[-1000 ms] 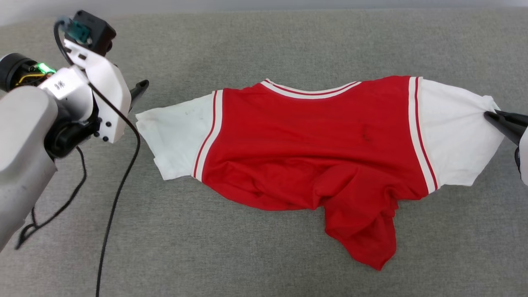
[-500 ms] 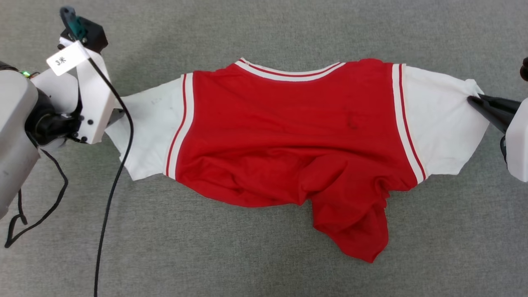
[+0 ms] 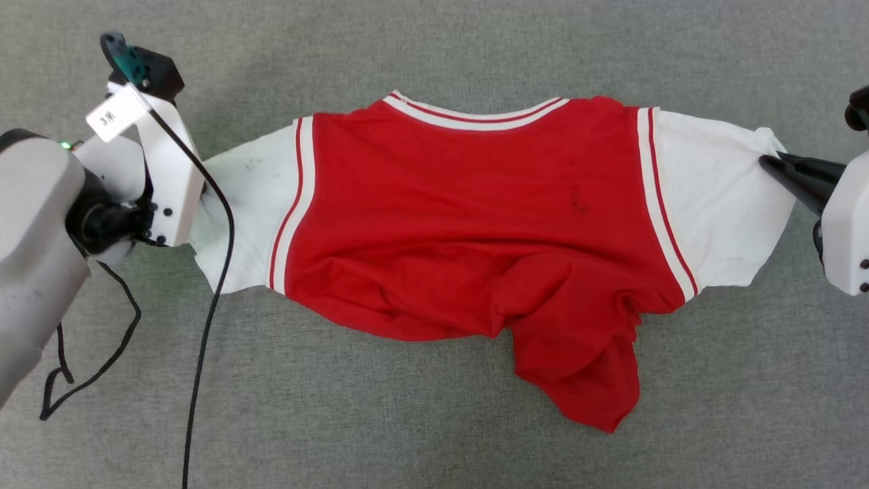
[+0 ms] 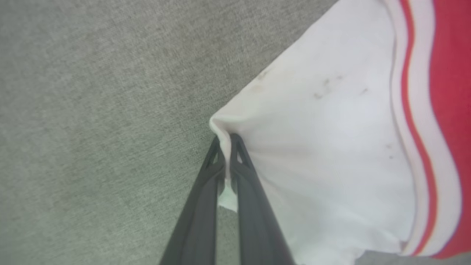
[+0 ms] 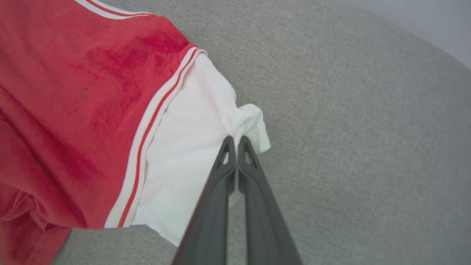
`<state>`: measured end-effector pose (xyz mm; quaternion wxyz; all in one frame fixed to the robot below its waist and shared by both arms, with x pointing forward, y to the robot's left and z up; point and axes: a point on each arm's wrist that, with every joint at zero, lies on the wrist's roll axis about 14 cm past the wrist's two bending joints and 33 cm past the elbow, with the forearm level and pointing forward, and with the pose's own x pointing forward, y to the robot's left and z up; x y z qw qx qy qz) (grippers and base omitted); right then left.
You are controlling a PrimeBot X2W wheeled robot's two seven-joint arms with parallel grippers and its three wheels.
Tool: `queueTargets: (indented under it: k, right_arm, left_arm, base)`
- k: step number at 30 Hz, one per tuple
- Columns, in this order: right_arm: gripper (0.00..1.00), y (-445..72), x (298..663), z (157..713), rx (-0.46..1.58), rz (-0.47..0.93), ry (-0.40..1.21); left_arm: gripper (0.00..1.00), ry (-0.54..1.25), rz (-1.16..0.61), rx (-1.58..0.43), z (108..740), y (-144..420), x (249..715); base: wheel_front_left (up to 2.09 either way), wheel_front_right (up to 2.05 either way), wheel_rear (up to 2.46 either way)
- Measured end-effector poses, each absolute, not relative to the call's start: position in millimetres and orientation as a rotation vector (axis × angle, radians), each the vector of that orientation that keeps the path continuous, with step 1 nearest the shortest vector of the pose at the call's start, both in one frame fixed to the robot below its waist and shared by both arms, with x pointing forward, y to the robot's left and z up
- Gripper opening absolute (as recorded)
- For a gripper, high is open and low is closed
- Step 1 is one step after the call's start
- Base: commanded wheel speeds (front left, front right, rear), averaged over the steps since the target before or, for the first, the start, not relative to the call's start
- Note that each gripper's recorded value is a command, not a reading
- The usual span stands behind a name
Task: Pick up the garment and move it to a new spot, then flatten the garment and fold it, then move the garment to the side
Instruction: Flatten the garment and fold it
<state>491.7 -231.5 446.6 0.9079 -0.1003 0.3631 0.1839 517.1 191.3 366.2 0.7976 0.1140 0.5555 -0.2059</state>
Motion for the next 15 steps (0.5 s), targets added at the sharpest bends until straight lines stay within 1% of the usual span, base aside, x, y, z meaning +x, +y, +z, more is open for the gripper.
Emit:
queueTargets:
  k: [3,6,11,15]
  right_arm:
    - [0.00,-228,494,458,-0.210,0.385,0.714]
    - [0.00,-224,497,479,-0.211,0.387,0.639]
    - [0.00,-221,501,521,-0.217,0.383,0.496]
    - [0.00,-224,504,568,-0.230,0.367,0.348]
  left_arm:
    - [0.00,1.134,-0.445,0.268,377,191,517]
    - [0.00,1.038,-0.453,0.283,397,189,520]
    - [0.00,0.788,-0.469,0.291,459,182,534]
    - [0.00,0.575,-0.468,0.330,520,182,542]
  base:
    - [0.00,0.00,0.00]
    - [0.00,0.00,0.00]
    - [0.00,0.00,0.00]
    - [0.00,0.00,0.00]
